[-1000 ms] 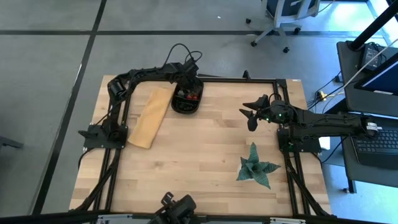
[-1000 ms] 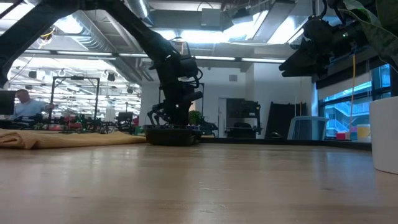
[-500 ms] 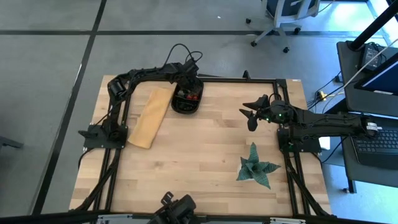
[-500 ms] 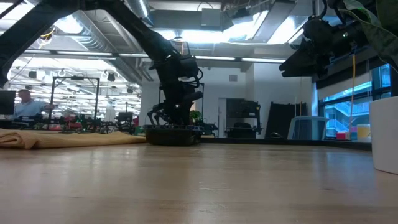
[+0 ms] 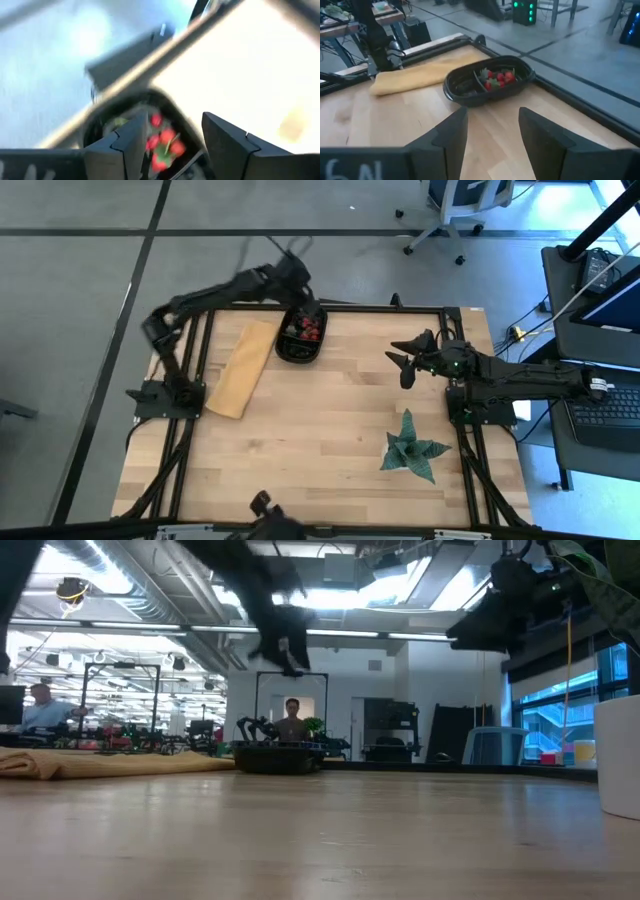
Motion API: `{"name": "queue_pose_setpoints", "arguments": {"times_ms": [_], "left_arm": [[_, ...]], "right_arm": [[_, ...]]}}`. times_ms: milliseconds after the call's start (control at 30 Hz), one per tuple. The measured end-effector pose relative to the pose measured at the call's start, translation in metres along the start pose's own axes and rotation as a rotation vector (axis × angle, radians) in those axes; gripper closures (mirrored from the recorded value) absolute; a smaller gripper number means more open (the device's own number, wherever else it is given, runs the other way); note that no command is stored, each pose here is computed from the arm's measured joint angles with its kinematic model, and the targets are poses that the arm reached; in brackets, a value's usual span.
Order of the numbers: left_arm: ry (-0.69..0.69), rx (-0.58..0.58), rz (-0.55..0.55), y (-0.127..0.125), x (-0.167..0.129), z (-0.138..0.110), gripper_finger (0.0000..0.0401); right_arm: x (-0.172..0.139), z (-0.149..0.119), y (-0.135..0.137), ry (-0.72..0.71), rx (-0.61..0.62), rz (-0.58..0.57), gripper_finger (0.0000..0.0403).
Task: Pick and placing Produce into tupperware
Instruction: Return to Home Position
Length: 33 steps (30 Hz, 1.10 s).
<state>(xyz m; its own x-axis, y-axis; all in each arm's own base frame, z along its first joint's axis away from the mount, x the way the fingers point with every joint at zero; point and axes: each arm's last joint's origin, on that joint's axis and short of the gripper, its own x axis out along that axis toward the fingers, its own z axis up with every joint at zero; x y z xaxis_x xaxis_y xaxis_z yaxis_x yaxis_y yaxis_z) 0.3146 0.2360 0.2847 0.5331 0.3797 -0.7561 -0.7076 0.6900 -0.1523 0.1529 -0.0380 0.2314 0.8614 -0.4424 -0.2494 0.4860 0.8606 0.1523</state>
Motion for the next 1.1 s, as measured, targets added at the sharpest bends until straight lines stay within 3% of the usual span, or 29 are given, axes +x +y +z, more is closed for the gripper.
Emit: {"name": "queue_pose_setpoints", "arguments": {"times_ms": [100,200,300,433,800,967,1100], "left_arm": [[-0.158,0.05,-0.045,-0.01,-0.055,0.009,0.0219],[-0.318,0.103,-0.108,-0.023,-0.106,0.001,0.0219],[-0.457,0.137,-0.184,-0.032,-0.142,-0.023,0.0219],[-0.592,0.163,-0.268,-0.033,-0.168,-0.068,0.0219],[-0.718,0.109,-0.402,-0.004,-0.164,-0.189,0.0219],[-0.818,0.09,-0.49,0.006,-0.151,-0.229,0.0219],[-0.849,0.068,-0.523,0.013,-0.148,-0.247,0.0219]], "right_arm": [[-0.003,0.003,-0.001,-0.034,-0.012,-0.006,0.0224],[-0.007,0.006,-0.003,-0.064,-0.009,-0.054,0.0224],[-0.011,0.009,-0.005,-0.1,-0.004,-0.106,0.0224],[-0.016,0.011,-0.006,-0.123,-0.022,-0.117,0.0224],[-0.044,0.01,-0.02,-0.138,-0.022,-0.159,0.0224],[-0.06,0.014,-0.026,-0.218,-0.004,-0.175,0.0224],[-0.073,0.014,-0.03,-0.27,-0.005,-0.193,0.0224]]}}
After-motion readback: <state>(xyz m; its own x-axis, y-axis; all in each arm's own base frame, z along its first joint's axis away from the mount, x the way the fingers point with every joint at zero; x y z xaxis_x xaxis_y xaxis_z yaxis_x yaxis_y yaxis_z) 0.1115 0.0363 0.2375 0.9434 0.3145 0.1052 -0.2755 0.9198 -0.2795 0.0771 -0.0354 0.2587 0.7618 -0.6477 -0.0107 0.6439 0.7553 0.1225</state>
